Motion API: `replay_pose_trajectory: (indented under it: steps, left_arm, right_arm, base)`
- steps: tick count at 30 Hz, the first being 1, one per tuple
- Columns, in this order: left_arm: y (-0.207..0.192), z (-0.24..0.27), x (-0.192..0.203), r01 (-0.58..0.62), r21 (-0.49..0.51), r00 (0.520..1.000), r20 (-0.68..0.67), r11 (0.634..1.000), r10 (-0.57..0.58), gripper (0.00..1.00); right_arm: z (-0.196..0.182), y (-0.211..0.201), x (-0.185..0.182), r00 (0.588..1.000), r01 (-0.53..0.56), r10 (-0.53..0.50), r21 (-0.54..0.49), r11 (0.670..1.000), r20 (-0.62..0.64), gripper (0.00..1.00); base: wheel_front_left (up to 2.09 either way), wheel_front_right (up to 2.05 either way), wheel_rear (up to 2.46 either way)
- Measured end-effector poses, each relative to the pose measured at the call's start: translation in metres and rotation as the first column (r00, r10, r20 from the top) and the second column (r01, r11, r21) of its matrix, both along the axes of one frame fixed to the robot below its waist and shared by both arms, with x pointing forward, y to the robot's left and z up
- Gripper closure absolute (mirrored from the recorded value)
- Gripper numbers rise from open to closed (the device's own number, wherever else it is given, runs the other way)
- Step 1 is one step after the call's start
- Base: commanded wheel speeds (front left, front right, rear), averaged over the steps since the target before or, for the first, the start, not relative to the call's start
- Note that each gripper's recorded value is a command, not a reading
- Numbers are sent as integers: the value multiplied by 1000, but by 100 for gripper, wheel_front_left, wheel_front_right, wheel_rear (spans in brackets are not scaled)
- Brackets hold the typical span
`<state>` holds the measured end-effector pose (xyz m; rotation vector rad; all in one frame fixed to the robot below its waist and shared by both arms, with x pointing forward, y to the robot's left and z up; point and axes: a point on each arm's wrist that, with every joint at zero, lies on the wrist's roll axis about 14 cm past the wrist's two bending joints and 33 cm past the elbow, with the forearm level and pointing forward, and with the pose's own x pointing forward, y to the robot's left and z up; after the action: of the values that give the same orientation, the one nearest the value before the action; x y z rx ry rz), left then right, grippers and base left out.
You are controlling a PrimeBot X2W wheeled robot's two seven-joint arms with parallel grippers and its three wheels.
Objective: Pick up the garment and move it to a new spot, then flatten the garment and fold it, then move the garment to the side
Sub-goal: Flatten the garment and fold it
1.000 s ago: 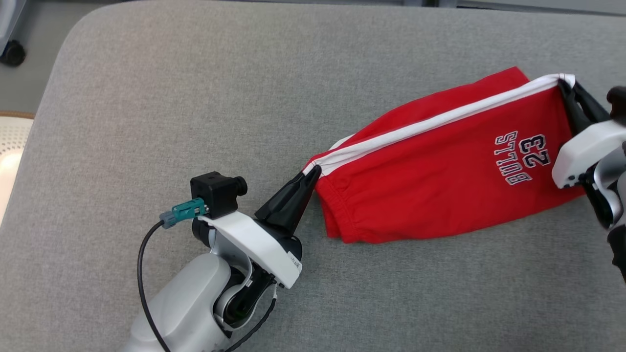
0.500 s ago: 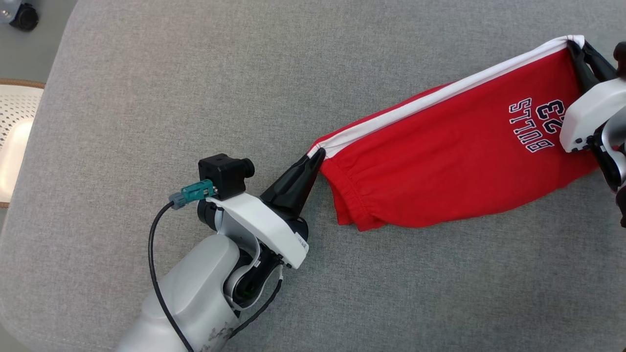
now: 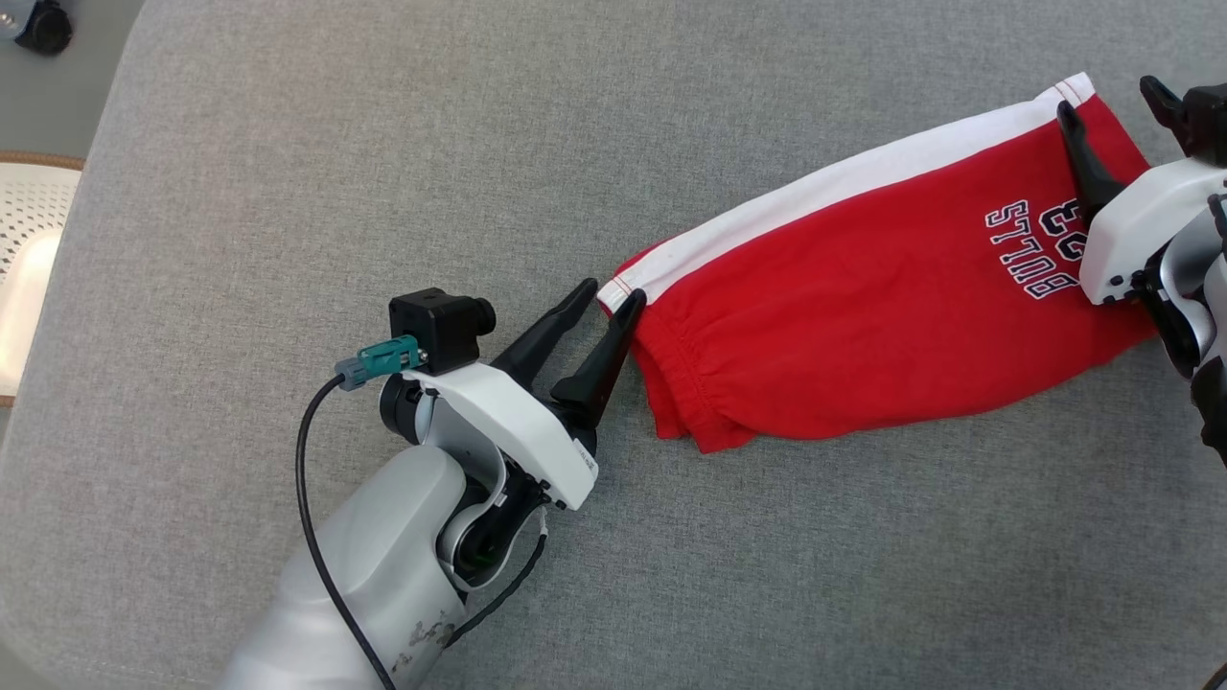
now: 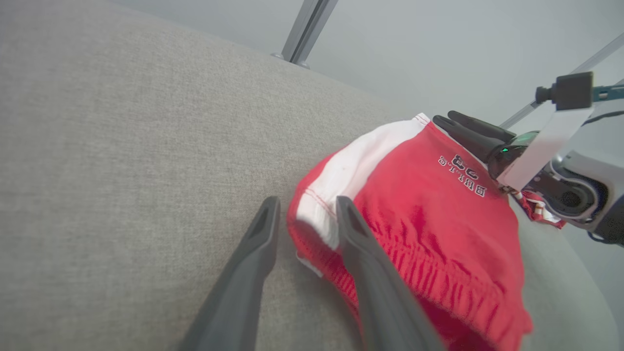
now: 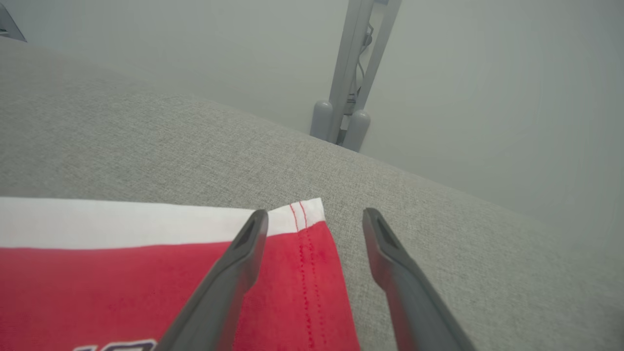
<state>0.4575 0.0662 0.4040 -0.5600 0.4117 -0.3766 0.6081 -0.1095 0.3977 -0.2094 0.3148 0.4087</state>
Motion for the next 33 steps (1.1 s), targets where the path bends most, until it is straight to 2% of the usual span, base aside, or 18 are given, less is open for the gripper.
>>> replay_pose_trajectory:
  steps: [7, 14, 19, 23, 33]
  left_arm:
    - [12, 5, 1, -35, 66, 999, 28, 997, 33, 0]
    - [39, 24, -6, -141, 218, 982, 154, 966, 109, 0]
    - [51, 52, -20, -233, 265, 951, 264, 936, 162, 0]
    - [61, 79, -36, -324, 273, 908, 359, 906, 216, 0]
    - [75, 106, -90, -474, 300, 831, 464, 828, 307, 0]
  right_arm:
    - [25, -6, -5, 999, 6, -6, 23, 1000, 40, 0]
    - [47, -8, -28, 997, 1, -6, 62, 998, 75, 0]
    - [75, -8, -44, 990, -7, -10, 119, 993, 141, 0]
    - [81, -4, -68, 987, -15, -10, 152, 988, 159, 0]
    - [91, 4, -116, 981, -9, -37, 234, 972, 192, 0]
  base:
    - [0, 0, 0]
    - [0, 0, 0]
    - [0, 0, 0]
    - [0, 0, 0]
    - [0, 0, 0]
